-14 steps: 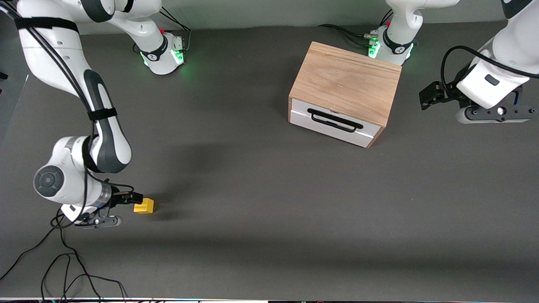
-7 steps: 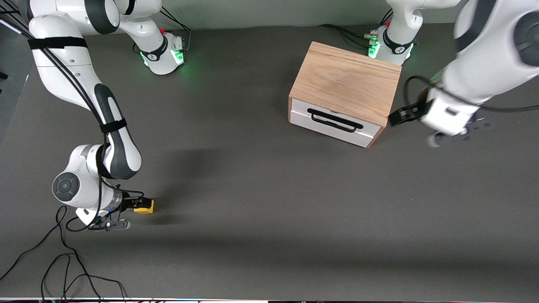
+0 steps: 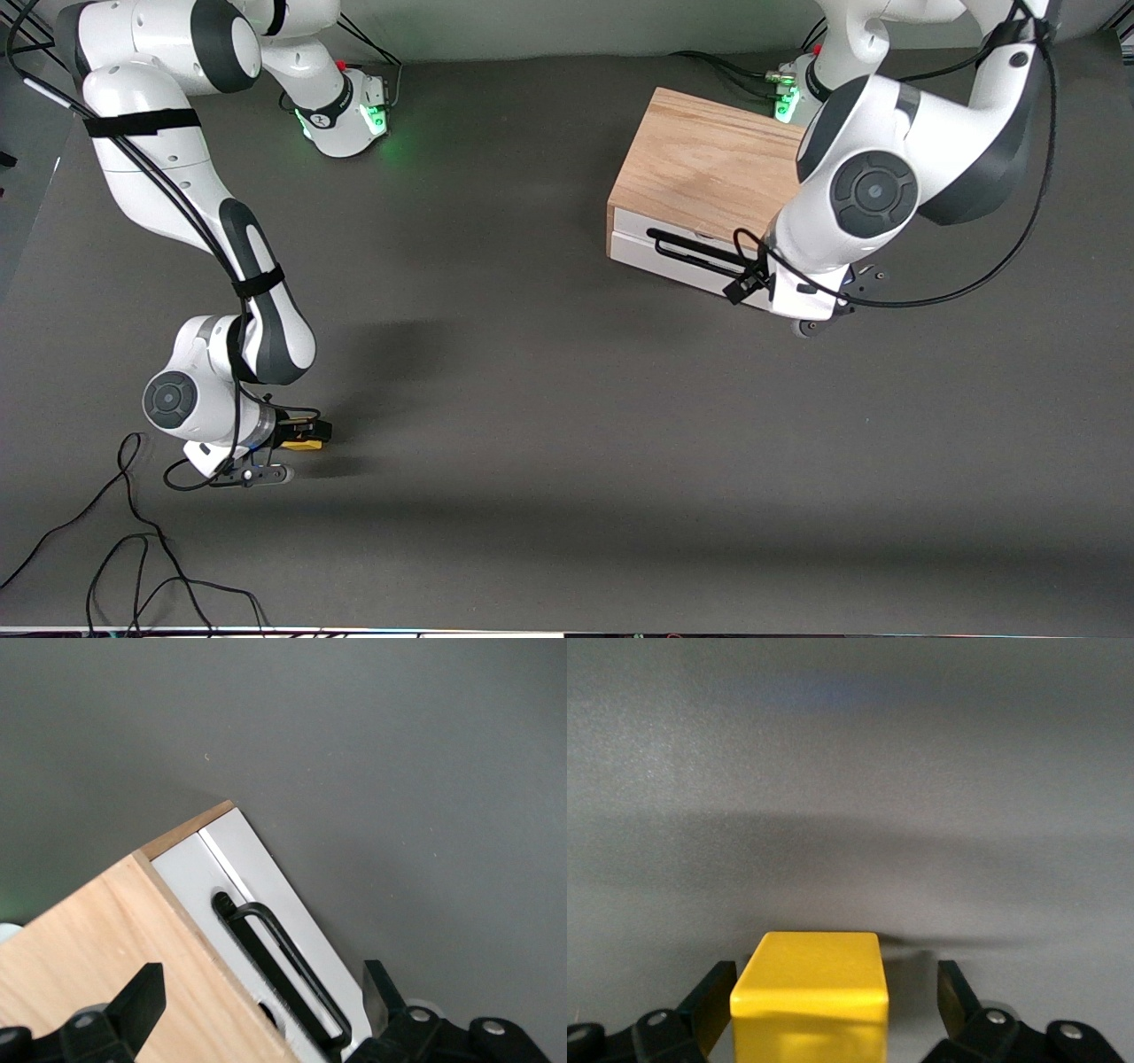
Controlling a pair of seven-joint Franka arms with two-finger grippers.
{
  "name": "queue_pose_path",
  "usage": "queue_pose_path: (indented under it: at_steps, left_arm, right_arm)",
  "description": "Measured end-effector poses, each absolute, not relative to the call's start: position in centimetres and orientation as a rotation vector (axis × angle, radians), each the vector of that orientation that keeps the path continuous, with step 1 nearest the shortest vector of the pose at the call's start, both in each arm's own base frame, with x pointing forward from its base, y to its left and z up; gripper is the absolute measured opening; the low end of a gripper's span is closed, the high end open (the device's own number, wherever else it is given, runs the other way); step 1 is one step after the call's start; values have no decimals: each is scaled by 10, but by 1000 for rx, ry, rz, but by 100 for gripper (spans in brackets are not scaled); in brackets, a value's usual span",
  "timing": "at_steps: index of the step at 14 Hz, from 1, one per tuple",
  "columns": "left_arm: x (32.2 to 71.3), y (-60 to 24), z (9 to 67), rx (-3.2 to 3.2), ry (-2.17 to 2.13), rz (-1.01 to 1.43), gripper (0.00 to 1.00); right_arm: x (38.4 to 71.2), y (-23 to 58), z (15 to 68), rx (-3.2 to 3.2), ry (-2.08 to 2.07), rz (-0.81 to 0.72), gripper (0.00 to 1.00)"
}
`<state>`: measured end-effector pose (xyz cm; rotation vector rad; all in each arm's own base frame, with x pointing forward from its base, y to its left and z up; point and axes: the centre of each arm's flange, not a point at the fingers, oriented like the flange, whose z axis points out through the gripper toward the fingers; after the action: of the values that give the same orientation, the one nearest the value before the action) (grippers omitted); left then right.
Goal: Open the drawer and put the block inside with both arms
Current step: 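Hook the drawer handle with the left gripper while the right gripper lifts the cube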
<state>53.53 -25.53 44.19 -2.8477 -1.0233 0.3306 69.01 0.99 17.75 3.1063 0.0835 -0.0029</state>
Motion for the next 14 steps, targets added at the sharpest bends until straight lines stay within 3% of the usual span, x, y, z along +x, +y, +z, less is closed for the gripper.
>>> queue_pose_path:
  at_steps: [8,9,14]
  left_arm:
    - [531,-289,376,-2671,-1421,346,96]
    - [528,-298,364,-2666,-1416,350,96]
    - [513,-311,328,-2627,-1381,386,93]
  right_arm:
    - [688,11,175,3108,88,-13,97]
    - [688,11,175,3108,90,-12,92]
    - [689,14,179,3111,100,-9,85]
